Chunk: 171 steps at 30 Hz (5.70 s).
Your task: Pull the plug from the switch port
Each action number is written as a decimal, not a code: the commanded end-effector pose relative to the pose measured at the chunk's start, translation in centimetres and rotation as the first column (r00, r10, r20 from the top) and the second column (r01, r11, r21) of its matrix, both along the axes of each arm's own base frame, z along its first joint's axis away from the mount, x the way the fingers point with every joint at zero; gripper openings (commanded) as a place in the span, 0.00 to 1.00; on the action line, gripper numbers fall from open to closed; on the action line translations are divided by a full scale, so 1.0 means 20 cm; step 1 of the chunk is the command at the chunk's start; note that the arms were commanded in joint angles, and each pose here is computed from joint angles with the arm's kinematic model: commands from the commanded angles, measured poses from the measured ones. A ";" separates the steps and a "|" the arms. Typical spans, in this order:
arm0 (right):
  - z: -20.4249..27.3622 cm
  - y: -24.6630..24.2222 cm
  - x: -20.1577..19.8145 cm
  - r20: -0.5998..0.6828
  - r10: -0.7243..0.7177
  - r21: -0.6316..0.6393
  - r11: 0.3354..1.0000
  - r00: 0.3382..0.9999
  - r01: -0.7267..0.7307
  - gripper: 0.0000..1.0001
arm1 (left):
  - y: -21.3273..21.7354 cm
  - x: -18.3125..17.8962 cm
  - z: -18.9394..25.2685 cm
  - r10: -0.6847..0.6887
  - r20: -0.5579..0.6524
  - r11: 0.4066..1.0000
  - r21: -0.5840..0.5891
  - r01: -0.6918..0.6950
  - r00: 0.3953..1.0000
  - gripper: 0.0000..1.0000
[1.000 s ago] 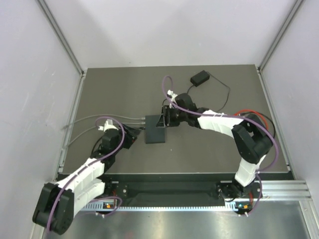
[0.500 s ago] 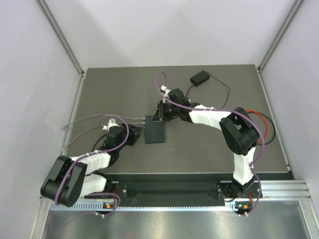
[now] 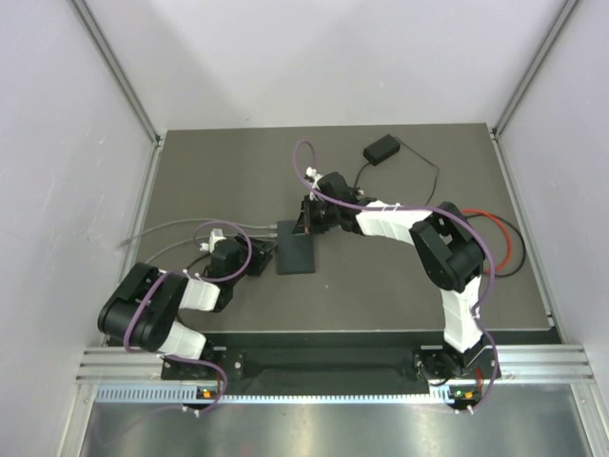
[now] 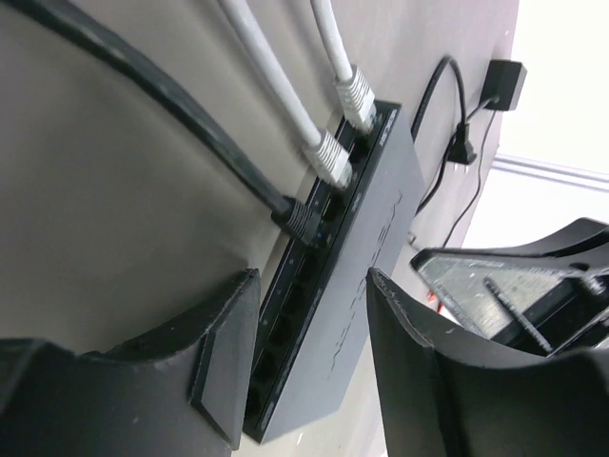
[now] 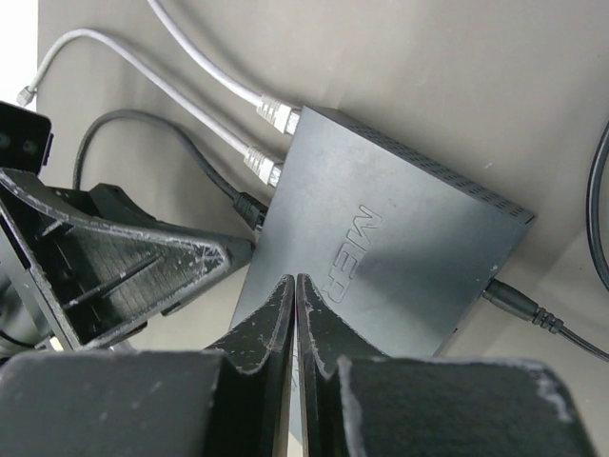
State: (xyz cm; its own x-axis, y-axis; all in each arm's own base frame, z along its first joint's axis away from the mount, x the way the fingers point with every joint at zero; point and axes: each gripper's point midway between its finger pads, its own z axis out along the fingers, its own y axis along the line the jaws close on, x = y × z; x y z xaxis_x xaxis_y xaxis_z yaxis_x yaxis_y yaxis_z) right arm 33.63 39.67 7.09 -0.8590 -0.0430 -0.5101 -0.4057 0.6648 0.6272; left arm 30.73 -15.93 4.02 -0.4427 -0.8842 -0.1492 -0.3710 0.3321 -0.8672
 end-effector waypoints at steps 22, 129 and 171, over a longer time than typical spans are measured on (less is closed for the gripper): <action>0.04 0.08 0.03 0.036 0.008 0.038 0.999 0.999 -0.009 0.02 | -0.03 0.11 -0.07 0.114 -0.006 0.991 -0.071 -0.114 0.993 0.38; -0.50 -0.23 -0.11 -0.073 -0.132 -0.344 0.934 0.988 0.100 0.00 | 0.31 -0.02 -0.16 0.267 0.032 0.960 0.080 -0.269 0.963 0.00; -0.11 0.10 -0.01 0.082 0.089 -0.468 0.883 0.993 -0.040 0.57 | -0.04 -0.06 -0.12 0.133 0.042 0.989 0.061 -0.136 0.990 0.00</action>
